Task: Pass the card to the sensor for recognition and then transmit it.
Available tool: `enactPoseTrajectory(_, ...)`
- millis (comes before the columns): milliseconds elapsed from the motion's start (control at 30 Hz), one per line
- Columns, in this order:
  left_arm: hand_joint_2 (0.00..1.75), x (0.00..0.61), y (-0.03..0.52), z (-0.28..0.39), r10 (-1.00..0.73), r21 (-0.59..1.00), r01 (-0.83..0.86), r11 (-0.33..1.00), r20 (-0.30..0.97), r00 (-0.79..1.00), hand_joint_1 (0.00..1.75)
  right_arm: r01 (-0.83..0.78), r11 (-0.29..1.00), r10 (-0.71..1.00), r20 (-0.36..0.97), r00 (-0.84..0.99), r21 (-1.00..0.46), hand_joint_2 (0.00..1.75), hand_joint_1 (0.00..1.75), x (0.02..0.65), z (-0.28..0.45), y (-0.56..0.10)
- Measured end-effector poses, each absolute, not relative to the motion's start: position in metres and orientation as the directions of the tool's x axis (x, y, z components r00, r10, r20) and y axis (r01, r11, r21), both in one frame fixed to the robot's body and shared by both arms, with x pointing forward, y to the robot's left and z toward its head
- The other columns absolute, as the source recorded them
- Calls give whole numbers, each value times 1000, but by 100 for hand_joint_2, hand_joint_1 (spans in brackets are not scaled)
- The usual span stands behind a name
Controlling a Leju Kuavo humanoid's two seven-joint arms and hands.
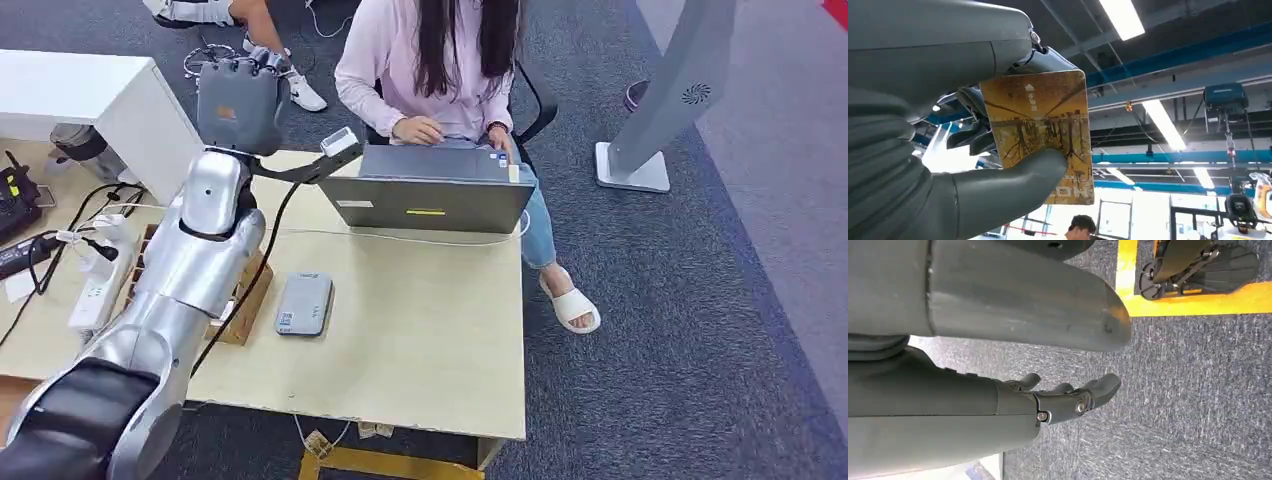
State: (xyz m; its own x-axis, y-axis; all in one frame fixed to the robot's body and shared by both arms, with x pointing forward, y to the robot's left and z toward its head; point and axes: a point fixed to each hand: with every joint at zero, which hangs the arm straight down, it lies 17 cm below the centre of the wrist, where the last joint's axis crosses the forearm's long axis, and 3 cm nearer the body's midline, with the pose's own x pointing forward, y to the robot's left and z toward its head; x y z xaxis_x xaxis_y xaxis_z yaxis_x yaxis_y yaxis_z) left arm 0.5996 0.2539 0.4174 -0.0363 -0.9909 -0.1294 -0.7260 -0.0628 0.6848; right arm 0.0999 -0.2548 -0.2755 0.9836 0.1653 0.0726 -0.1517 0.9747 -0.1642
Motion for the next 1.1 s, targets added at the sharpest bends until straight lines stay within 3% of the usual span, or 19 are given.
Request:
enactPoseTrajectory(800, 175, 629, 257, 391, -991, 755, -647, -101, -133, -1, 175, -203, 963, 220, 84, 972, -175, 0, 0, 108, -274, -251)
enactPoseTrajectory(833, 175, 629, 258, 390, -991, 756, -647, -103, -135, -1, 21, -204, 963, 221, 86, 971, -176, 0, 0, 108, -274, -252)
enactPoseTrajectory(867, 175, 630, 259, 388, -991, 757, -645, -105, -137, 0, 0, -205, 963, 223, 86, 971, -177, 0, 0, 108, -274, -252)
enactPoseTrajectory(1100, 175, 629, 266, 385, -992, 754, -651, -93, -127, -6, 0, -206, 962, 224, 87, 971, -178, 0, 0, 109, -274, -252)
